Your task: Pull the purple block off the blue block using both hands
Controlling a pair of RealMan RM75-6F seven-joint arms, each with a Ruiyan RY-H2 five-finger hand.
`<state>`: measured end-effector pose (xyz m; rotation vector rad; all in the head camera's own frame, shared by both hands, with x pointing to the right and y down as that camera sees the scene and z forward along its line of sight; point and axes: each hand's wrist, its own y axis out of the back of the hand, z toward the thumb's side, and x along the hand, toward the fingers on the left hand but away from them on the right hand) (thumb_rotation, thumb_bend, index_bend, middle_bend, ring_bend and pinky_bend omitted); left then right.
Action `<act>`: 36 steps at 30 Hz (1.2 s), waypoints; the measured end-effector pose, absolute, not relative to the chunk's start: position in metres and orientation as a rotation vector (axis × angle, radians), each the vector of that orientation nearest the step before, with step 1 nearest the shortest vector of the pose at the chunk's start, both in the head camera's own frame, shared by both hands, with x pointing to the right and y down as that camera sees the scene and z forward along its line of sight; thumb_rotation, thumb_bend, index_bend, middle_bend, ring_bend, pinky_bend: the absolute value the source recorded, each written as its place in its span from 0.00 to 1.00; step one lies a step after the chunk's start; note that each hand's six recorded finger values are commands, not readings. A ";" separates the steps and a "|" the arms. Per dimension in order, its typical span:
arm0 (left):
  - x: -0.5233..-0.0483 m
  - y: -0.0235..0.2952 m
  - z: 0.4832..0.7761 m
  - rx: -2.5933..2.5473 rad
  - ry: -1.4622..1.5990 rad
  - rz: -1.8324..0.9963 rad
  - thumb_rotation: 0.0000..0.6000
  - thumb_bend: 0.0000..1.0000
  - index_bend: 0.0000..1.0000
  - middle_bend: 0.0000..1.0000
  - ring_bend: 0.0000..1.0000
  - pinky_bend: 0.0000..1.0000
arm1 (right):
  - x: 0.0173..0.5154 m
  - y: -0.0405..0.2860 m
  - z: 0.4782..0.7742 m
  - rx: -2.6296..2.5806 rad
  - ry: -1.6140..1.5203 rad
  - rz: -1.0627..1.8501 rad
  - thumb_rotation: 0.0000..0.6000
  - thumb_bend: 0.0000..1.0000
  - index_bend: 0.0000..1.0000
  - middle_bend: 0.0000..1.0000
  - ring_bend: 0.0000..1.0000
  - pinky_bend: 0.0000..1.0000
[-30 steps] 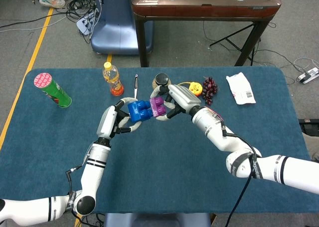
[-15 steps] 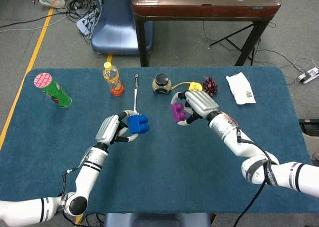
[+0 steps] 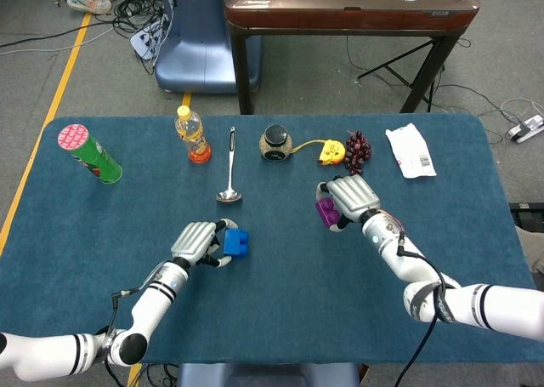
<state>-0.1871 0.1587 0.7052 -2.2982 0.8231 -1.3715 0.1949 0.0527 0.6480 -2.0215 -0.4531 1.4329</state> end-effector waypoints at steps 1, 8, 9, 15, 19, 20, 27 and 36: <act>-0.188 0.159 0.706 -2.289 0.814 -1.381 1.00 0.30 0.17 1.00 0.96 1.00 | 0.195 0.053 0.648 -2.021 -0.458 1.433 1.00 0.00 0.21 1.00 1.00 1.00; -0.199 0.155 0.702 -2.203 0.863 -1.393 1.00 0.12 0.00 1.00 0.95 1.00 | 0.201 0.051 0.641 -2.050 -0.522 1.419 1.00 0.00 0.00 1.00 0.98 1.00; -0.201 0.155 0.701 -2.196 0.873 -1.397 1.00 0.11 0.00 1.00 0.95 1.00 | 0.203 0.050 0.638 -2.053 -0.533 1.412 1.00 0.00 0.00 1.00 0.98 1.00; -0.234 0.155 0.690 -2.131 0.961 -1.440 1.00 0.11 0.03 0.96 0.84 1.00 | 0.220 0.050 0.617 -2.051 -0.624 1.363 1.00 0.00 0.20 0.96 0.91 1.00; -0.273 0.153 0.679 -2.044 1.030 -1.479 1.00 0.11 0.13 0.87 0.76 0.99 | 0.245 0.054 0.598 -2.029 -0.696 1.320 1.00 0.00 0.29 0.86 0.83 0.98; -0.282 0.152 0.676 -2.025 1.049 -1.483 1.00 0.11 0.15 0.84 0.74 0.97 | 0.252 0.056 0.594 -2.025 -0.716 1.311 1.00 0.00 0.29 0.82 0.80 0.97; -0.337 0.146 0.649 -1.823 1.106 -1.454 1.00 0.11 0.32 0.68 0.60 0.84 | 0.327 0.079 0.562 -1.979 -0.915 1.275 1.00 0.00 0.29 0.61 0.61 0.83; -0.413 0.157 0.604 -1.662 1.114 -1.428 1.00 0.11 0.35 0.57 0.51 0.72 | 0.411 0.122 0.533 -1.858 -1.029 1.324 1.00 0.00 0.29 0.42 0.36 0.51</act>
